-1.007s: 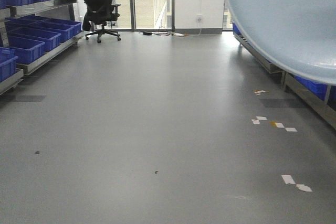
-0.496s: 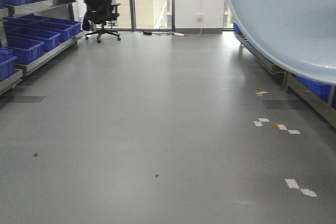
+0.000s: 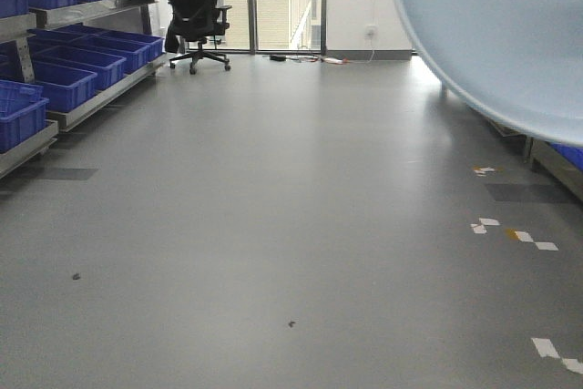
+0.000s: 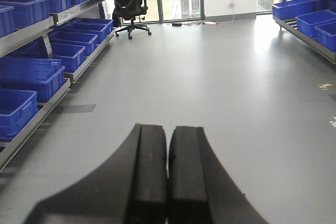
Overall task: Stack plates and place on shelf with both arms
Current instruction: 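Drive forward across the room holding the plates in the right gripper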
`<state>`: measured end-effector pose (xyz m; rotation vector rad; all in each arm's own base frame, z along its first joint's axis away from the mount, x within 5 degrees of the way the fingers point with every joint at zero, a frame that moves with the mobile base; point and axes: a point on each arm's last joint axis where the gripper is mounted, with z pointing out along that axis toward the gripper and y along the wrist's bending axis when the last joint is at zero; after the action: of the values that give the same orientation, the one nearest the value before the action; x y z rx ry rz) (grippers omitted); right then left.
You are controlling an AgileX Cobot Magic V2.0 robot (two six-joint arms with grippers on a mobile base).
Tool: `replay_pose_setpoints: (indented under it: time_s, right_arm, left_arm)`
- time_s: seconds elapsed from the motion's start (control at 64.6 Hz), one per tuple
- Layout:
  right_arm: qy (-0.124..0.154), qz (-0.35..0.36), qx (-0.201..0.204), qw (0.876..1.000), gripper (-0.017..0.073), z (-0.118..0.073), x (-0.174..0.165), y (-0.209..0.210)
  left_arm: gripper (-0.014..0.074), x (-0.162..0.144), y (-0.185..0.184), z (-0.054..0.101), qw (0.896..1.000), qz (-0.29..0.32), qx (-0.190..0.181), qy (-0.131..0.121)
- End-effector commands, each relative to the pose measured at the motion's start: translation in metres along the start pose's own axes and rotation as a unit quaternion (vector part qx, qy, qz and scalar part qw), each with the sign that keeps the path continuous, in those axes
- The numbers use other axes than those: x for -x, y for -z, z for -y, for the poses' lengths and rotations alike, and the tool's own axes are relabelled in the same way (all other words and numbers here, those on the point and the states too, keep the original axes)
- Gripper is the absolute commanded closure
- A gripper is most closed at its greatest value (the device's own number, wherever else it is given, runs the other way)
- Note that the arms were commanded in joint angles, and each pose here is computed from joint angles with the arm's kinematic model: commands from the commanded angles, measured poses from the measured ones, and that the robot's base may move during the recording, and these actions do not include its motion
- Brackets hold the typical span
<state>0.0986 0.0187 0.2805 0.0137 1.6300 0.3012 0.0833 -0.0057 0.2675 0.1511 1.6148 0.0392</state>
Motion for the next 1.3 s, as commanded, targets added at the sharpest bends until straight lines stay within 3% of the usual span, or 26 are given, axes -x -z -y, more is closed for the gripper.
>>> replay_pose_setpoints:
  time_s: [0.0,1.286]
  right_arm:
    - [0.004,0.068,0.004,0.998,0.0511,-0.0025,0.0208,0.0015]
    - [0.004,0.068,0.004,0.998,0.0511,-0.0025,0.0208,0.0015]
  left_arm:
    - [0.0513,0.0178,0.0010,-0.0027,0.998,0.055,0.010,0.003]
    - [0.0513,0.0178,0.0010,-0.0027,0.998,0.055,0.010,0.003]
